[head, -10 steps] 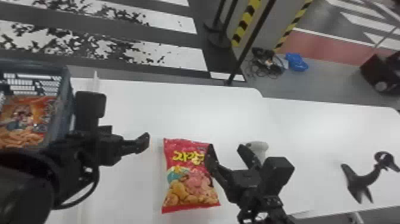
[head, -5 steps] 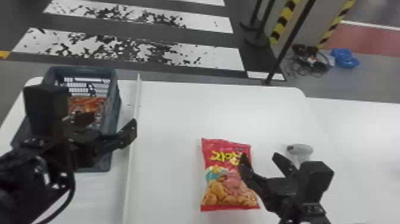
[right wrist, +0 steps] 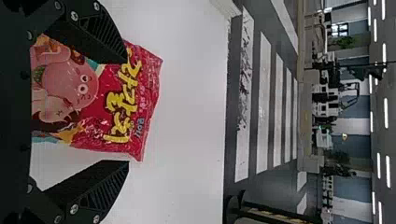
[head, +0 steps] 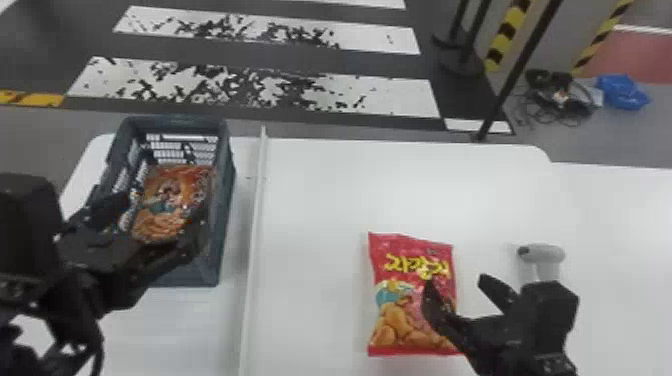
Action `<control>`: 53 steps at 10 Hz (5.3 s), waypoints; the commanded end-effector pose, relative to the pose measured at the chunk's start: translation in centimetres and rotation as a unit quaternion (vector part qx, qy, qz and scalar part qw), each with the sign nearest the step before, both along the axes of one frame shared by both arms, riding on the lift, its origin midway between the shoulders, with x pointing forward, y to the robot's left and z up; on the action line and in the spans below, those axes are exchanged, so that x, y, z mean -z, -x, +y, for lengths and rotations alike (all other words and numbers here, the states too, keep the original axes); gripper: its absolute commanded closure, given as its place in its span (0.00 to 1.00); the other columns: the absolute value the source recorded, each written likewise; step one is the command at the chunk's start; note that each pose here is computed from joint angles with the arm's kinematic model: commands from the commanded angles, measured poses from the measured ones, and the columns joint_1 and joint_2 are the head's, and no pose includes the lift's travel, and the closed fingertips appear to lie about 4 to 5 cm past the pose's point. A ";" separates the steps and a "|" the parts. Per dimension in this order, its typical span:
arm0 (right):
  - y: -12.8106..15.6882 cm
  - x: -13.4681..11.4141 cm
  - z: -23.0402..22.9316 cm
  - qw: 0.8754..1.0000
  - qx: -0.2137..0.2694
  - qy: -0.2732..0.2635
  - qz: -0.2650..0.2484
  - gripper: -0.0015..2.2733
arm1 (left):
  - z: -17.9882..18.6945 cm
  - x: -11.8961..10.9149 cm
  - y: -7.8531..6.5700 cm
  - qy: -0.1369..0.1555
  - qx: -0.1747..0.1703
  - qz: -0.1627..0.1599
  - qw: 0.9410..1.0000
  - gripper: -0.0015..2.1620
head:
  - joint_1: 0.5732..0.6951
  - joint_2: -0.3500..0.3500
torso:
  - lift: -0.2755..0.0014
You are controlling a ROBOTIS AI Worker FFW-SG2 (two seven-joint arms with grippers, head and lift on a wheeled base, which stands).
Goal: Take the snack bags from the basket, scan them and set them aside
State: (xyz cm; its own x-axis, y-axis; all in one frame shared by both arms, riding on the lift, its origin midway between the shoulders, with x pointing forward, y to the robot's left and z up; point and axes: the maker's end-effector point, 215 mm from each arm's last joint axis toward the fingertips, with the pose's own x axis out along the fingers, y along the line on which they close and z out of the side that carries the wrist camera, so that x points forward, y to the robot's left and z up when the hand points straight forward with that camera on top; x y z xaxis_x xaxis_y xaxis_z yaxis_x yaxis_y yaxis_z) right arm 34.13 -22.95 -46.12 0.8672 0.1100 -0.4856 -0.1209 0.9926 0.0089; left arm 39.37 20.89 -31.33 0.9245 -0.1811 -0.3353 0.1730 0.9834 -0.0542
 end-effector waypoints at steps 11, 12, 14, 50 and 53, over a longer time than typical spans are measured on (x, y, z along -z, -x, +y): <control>8.0 2.7 13.3 0.963 -0.186 0.195 0.019 0.08 | 8.0 -1.7 3.0 0.019 -0.067 -0.132 0.989 0.03 | 1.00 0.91 | 0.72; 8.6 2.4 14.3 0.958 -0.193 0.213 0.003 0.08 | 7.7 -1.5 2.9 0.022 -0.065 -0.130 0.989 0.03 | 1.00 0.94 | 0.72; 8.6 3.2 14.5 0.952 -0.191 0.239 -0.003 0.08 | 7.2 -1.2 2.9 0.027 -0.060 -0.128 0.990 0.03 | 1.00 1.00 | 0.72; -2.6 -7.0 0.2 0.980 0.183 -0.029 -0.066 0.99 | 2.7 1.4 2.7 0.061 0.010 -0.087 0.994 0.03 | 1.00 0.61 | 0.72; -0.5 -2.7 -4.3 0.968 0.250 0.034 -0.018 0.99 | 2.4 1.3 2.7 0.064 0.012 -0.088 0.994 0.03 | 1.00 0.46 | 0.72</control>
State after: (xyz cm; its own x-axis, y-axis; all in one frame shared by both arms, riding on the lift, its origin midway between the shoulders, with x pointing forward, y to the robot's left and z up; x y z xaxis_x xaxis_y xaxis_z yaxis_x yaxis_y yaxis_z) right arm 34.96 -26.89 -42.58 0.8337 -0.3517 -0.4257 0.3716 0.9276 -0.0385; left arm 36.65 23.33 -32.67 0.9615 -0.2356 -0.1416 0.2151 0.9657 -0.1457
